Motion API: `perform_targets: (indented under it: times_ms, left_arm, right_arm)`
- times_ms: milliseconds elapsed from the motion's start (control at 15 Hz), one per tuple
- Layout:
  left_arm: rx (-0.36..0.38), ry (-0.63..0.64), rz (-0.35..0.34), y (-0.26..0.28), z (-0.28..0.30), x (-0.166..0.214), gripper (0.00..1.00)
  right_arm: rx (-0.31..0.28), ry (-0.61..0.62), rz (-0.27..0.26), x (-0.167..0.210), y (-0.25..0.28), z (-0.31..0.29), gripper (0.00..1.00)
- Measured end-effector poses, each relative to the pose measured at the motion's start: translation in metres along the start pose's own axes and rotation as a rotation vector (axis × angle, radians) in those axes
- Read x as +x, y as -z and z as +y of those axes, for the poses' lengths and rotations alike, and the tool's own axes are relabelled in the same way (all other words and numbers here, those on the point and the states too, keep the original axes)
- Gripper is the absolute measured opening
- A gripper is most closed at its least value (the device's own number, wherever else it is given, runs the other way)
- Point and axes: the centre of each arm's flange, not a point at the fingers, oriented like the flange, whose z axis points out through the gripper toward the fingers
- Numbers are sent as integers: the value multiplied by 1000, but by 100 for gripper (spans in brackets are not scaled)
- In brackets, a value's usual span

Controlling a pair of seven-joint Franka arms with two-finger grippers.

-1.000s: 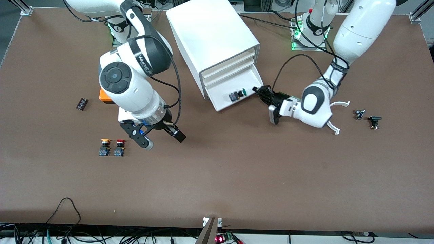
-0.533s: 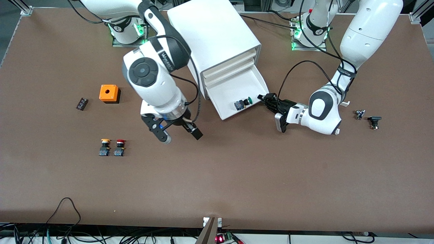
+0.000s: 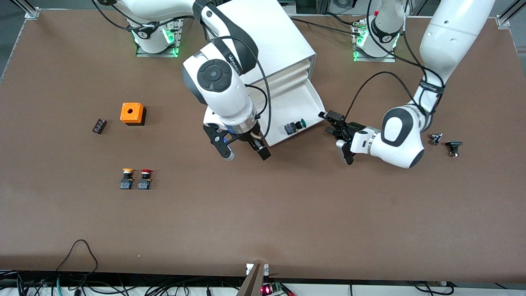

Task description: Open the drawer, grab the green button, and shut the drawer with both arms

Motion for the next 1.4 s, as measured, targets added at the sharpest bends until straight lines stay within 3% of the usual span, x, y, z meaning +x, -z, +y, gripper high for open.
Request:
perform_targets:
  times_ms: [467,867,1133,1400]
  left_arm:
    - [463,104,-160,117,101,9,100]
    - [864,222,-174,164,146,10,100]
    - [935,221,-69,201,146,17,100]
    - [879,305,0,205,122,22,100]
  right_arm:
    - [-15,-162,-14,-53,-56,5,100]
    - [-92,-252,-8,-87,-118,23,100]
    - [-128,-237,-2,-121,-145,38,100]
    - [-138,-225,-1,-134,-161,45,100]
